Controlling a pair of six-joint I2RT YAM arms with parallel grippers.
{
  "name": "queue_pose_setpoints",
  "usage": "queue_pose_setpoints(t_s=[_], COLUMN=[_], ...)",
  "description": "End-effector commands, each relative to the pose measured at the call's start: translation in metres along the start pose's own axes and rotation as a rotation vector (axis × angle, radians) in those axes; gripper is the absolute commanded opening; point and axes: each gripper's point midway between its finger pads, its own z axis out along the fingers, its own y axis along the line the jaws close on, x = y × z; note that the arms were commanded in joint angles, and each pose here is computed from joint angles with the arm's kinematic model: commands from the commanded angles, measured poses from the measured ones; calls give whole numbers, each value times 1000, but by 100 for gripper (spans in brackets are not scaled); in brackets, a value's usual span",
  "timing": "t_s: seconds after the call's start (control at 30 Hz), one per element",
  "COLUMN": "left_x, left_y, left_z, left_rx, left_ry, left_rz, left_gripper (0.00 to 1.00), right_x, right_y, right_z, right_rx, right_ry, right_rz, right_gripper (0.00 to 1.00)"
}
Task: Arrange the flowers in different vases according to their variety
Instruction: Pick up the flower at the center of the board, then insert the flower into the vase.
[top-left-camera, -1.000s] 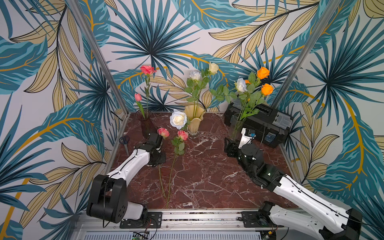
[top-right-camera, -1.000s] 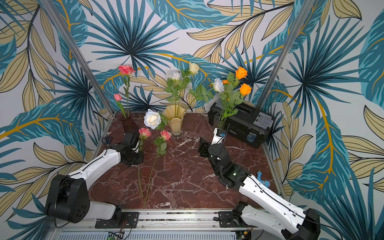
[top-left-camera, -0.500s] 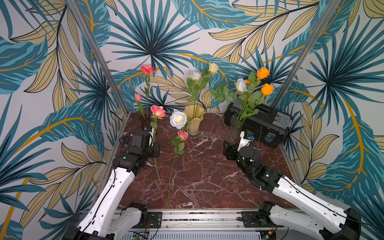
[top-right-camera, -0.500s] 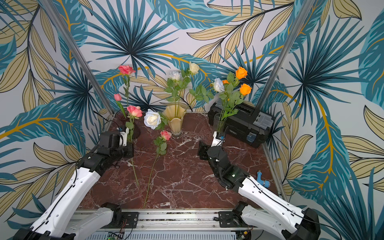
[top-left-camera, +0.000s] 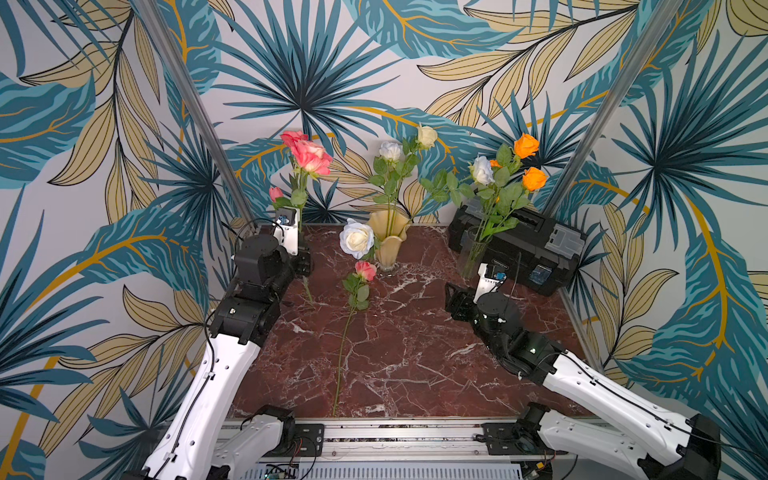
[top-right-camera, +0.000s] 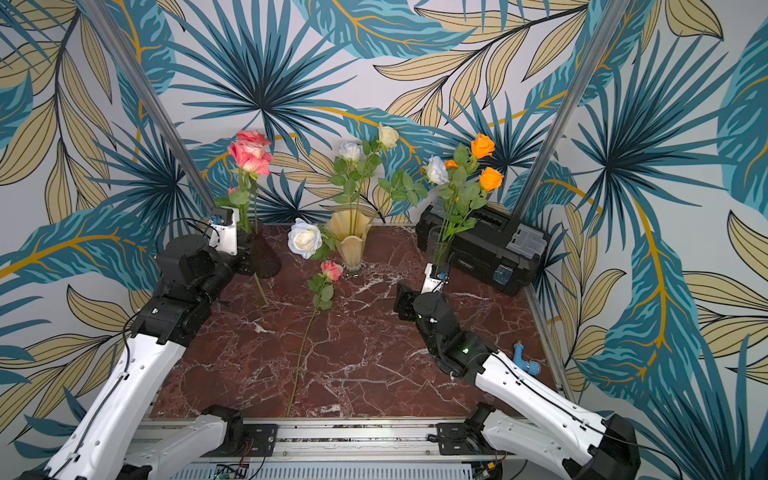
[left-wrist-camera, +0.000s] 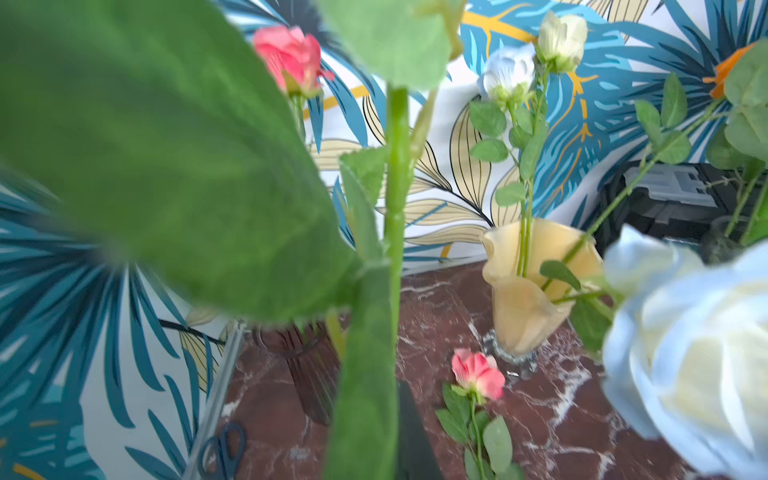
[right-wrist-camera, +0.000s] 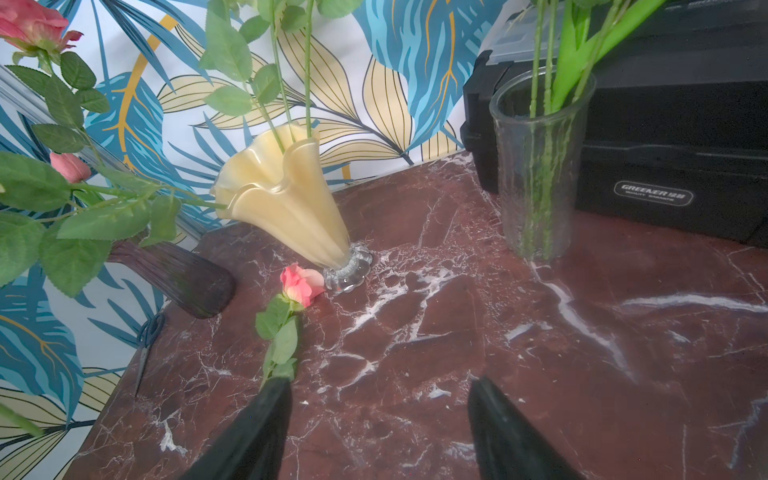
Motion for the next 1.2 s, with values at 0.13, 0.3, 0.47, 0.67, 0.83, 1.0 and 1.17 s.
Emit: queue_pose_setpoints(t_s=[0.13,0.3,0.47,0.67,0.83,1.0,1.17], left_x=[-76,-89,-97,-95,-88,-76,-59], left_y=[34,57,82,102,112,119,119], left_z=[14,30,47,72,96,119,135], left_rx=[-112,-139,-173,-192,-204,-208,-202], left_ry=[-206,-258,-297,-319,-323,-314,-285], left_rz=[45,31,13,-4,6,6,-4], left_gripper=[0,0,0,0,0,0,0], right_x=[12,14,16,16,17,18,18], right_y=[-5,-8,-7,-4,-3,-4,-5], right_z=[1,1,4,7,9,10,9], right_rx=[10,17,20,19,22,29,36], right_ry=[25,23,30,36,42,47,47], right_rz=[5,10,12,11,4,4,0], right_gripper=[72,72,72,71,71,71,71])
